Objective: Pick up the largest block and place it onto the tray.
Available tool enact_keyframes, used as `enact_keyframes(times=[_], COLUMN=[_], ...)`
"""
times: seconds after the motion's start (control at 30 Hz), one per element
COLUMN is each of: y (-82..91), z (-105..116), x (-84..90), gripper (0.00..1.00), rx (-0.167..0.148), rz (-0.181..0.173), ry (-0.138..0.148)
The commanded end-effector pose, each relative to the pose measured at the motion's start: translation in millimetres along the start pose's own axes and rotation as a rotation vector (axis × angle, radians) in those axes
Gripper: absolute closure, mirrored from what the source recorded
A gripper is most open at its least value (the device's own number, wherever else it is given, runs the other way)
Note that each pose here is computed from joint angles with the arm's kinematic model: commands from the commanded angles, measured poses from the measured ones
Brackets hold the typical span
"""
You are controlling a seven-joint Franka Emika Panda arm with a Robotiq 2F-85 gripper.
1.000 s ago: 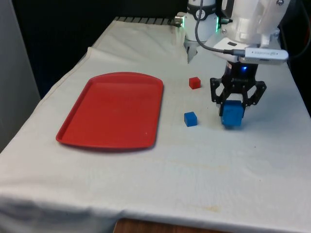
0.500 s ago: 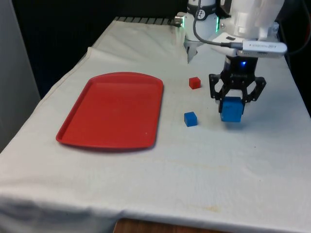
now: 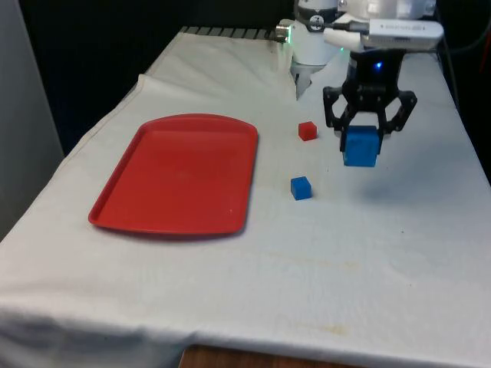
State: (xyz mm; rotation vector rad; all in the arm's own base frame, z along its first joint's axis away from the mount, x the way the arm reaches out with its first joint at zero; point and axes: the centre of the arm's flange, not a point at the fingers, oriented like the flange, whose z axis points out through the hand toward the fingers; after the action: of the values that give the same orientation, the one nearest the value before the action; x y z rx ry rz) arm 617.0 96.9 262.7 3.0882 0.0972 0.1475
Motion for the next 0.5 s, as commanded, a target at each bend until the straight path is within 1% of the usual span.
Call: enact_keyframes(times=[0.0,0.03,0.07,0.1,0.2,0.3,0.33,0.4,0.43,0.47], y=[4.3,8.2,6.0,10.9,17.4,29.0,29.0,39.0,36.7,42.6], z=[-7,-13,-10,-15,-21,-25,-25,-26,-25,-27], x=[-1.4,-1.9,-0.7,-2.5,-4.1,-7.0,-7.0,-9.0,-7.5,-9.4], gripper=[1.0,1.0,1.0,1.0,1.0,1.0,1.0,1.0,1.0,1.0], rx=[0.001,0.003,0.003,0.004,0.005,0.003,0.003,0.001,-0.002,0.0], rz=[0.002,0.006,0.006,0.007,0.011,0.013,0.013,0.016,0.017,0.018], ry=[0.001,0.002,0.001,0.001,-0.001,-0.002,-0.002,-0.005,-0.004,-0.004])
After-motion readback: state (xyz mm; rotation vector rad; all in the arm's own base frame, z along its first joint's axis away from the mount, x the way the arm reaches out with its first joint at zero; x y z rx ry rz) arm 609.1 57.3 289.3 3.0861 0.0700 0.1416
